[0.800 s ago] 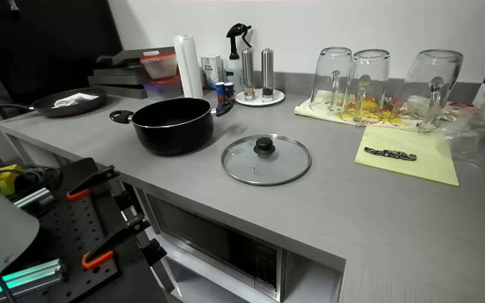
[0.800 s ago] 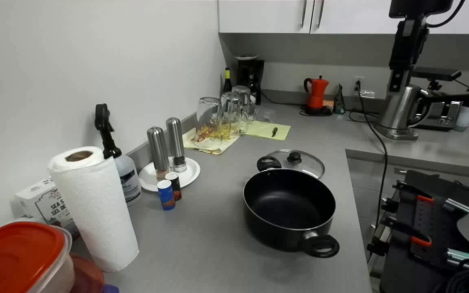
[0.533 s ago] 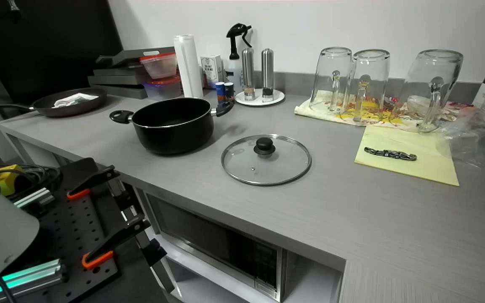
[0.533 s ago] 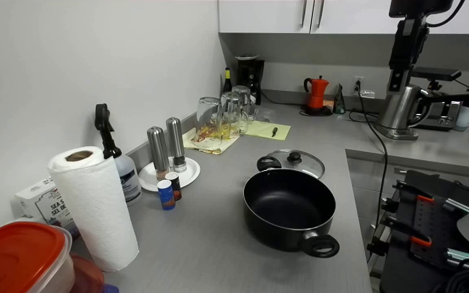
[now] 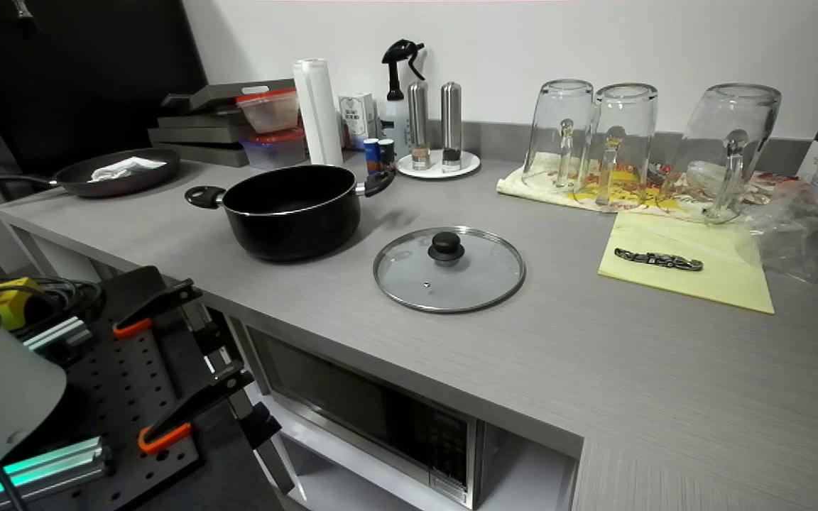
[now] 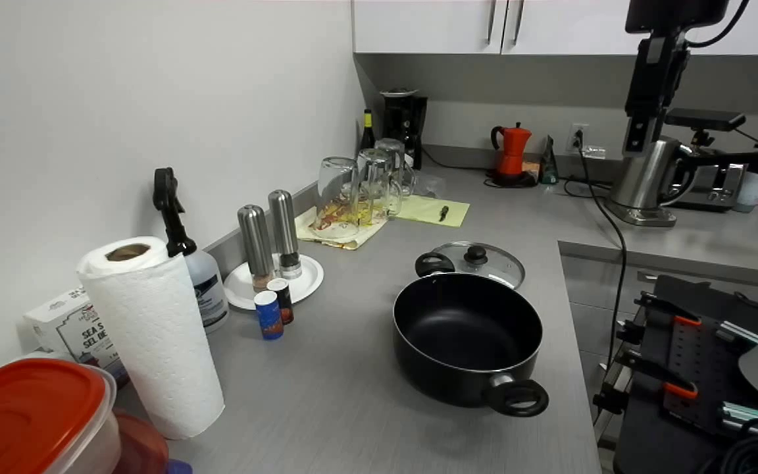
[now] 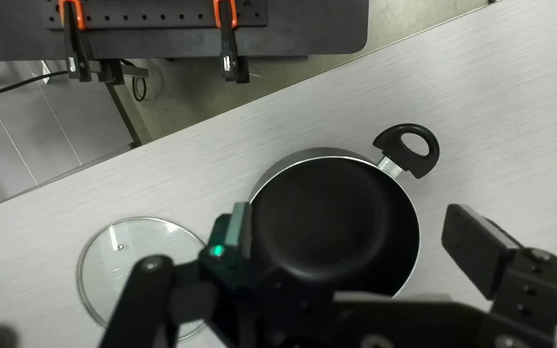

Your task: Close the lid on the pot

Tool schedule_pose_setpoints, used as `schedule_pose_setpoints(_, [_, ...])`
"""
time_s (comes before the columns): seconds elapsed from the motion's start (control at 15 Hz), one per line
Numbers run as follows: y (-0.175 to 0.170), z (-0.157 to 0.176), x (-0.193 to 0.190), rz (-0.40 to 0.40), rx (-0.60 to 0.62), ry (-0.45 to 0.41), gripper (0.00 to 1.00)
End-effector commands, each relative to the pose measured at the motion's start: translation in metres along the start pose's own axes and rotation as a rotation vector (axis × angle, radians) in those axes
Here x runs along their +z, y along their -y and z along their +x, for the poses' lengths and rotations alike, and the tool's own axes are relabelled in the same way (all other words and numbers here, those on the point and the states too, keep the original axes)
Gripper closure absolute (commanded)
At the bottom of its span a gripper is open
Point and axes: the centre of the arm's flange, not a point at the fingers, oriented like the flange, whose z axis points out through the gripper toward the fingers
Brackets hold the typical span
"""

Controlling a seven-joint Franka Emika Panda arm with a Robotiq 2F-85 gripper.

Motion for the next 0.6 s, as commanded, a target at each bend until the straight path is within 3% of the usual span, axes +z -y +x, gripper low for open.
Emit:
schedule_pose_setpoints(0.0, [-0.012,0.030,0.020,-0.030,0.031,0.016,0.00])
schedule_pose_setpoints(0.27, [-0.047,0.082,0.054,-0.061,0.122,0.019,0.00])
schedule_pose_setpoints(0.53, [-0.098,0.134,0.093,-0.041,0.247,0.024,0.00])
